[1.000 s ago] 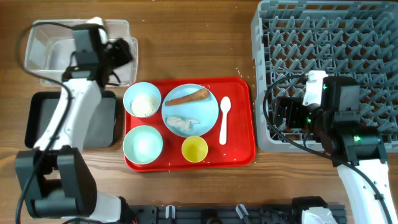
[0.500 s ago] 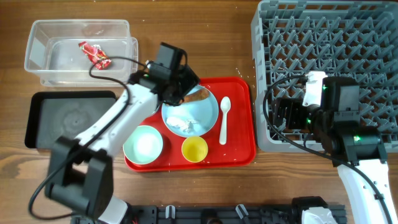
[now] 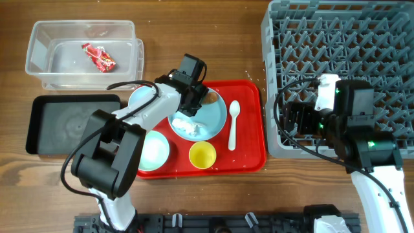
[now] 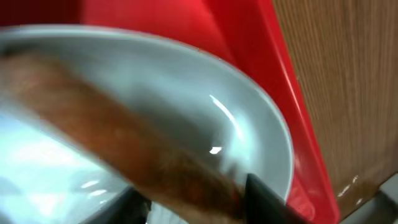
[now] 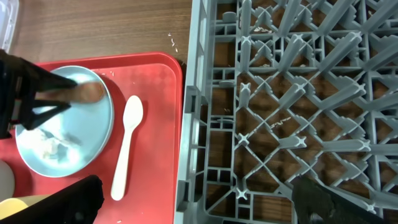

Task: Sort waste into correct bins and load items into the dishwasher rack
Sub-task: 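Grasp the carrot on the blue plate with the left gripper, then place the carrot onto the black tray with the left gripper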

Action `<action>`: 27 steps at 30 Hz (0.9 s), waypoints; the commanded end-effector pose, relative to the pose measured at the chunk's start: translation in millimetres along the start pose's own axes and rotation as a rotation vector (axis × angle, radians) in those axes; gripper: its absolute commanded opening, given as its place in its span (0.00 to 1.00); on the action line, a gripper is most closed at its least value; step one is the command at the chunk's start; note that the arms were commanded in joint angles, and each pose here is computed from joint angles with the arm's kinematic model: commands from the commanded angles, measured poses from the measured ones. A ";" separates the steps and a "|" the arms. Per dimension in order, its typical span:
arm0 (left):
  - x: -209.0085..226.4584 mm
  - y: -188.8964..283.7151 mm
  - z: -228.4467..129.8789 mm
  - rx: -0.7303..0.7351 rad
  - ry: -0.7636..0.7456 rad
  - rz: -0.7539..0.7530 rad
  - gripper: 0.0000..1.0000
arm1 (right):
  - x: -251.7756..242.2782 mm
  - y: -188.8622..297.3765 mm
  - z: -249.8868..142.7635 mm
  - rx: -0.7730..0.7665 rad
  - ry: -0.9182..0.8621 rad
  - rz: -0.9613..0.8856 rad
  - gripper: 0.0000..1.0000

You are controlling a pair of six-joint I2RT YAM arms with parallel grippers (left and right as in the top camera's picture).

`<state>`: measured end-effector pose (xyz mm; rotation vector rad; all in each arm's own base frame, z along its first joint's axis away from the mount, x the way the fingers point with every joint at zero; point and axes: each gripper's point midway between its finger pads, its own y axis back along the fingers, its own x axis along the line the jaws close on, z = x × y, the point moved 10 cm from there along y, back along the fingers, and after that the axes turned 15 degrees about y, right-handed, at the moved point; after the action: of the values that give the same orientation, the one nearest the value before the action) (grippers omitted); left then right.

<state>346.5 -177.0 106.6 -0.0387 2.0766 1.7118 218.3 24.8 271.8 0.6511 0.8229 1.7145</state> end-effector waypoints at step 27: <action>36.4 176.7 123.0 -0.445 -0.194 0.027 0.04 | 0.6 4.9 4.6 -0.018 0.004 0.002 1.00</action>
<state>308.4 -73.1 227.2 0.1161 1.5982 1.8360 218.0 24.8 271.6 0.6531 0.8252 1.7141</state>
